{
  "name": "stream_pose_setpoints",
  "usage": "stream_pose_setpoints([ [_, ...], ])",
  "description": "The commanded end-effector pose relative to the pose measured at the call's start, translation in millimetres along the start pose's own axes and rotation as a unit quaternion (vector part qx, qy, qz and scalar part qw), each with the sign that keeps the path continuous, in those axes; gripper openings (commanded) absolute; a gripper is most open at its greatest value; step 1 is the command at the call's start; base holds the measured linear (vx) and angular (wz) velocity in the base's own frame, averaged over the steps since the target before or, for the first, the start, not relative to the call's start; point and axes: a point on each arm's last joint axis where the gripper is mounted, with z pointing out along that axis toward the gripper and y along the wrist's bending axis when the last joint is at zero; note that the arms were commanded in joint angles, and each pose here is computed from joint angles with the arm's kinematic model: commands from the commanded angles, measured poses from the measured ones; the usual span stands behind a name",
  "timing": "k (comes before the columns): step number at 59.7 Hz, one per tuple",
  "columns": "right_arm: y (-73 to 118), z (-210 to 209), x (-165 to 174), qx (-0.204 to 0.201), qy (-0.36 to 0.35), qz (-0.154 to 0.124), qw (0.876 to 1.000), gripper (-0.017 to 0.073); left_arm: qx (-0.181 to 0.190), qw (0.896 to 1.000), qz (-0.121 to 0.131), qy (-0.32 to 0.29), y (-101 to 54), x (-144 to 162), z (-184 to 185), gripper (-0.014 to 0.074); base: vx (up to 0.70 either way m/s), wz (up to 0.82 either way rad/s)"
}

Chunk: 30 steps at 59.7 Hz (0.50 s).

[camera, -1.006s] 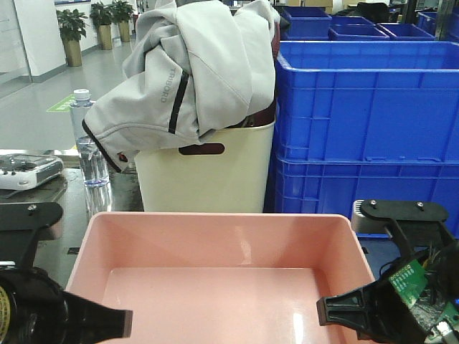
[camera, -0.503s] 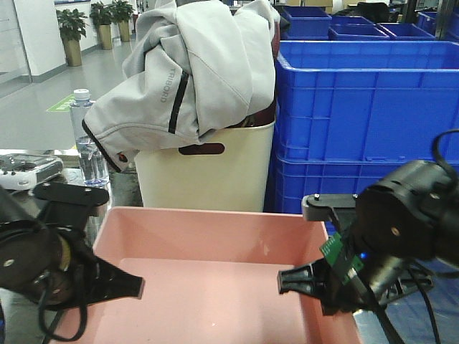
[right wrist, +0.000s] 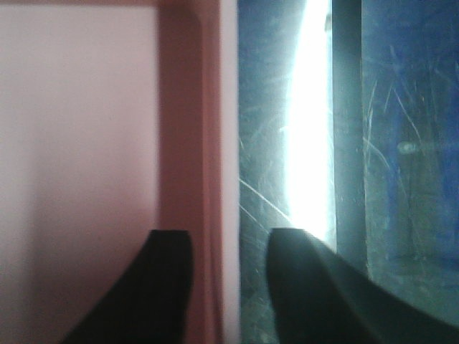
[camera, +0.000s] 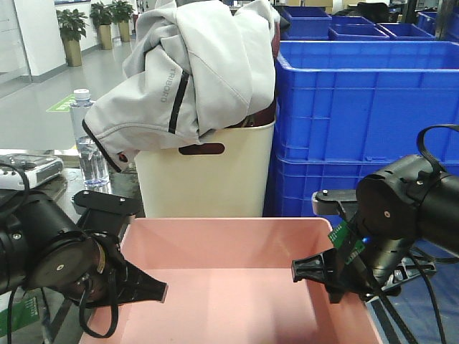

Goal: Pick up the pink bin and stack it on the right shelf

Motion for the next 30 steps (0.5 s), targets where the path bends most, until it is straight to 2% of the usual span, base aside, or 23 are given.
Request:
stream_pose_setpoints([
  [1,-6.3,-38.4,-10.5,-0.028,-0.089,0.002,0.996,0.0468,0.026,0.997,0.009,-0.076,5.0,-12.9,-40.5,0.0426,0.0,0.0],
  [9,-11.9,-72.0,-5.3,-0.058,-0.137,-0.013,0.989,0.053,0.053,0.994,0.026,-0.097,13.2,-6.9,-76.2,0.0501,0.0,0.0],
  [17,-24.5,-104.4,18.9,-0.078,-0.181,-0.049,0.979,0.0532,0.092,0.986,0.07,-0.121,22.3,6.3,-118.7,0.0503,0.0,0.0],
  [25,-40.0,-119.9,56.9,-0.084,-0.214,-0.095,0.968,0.0526,0.148,0.968,0.119,-0.164,29.2,30.0,-156.2,0.0503,0.0,0.0],
  [30,-50.6,-128.8,82.8,-0.084,-0.231,-0.122,0.961,0.0519,0.191,0.955,0.131,-0.187,31.3,52.3,-168.9,0.0503,0.0,0.0],
])
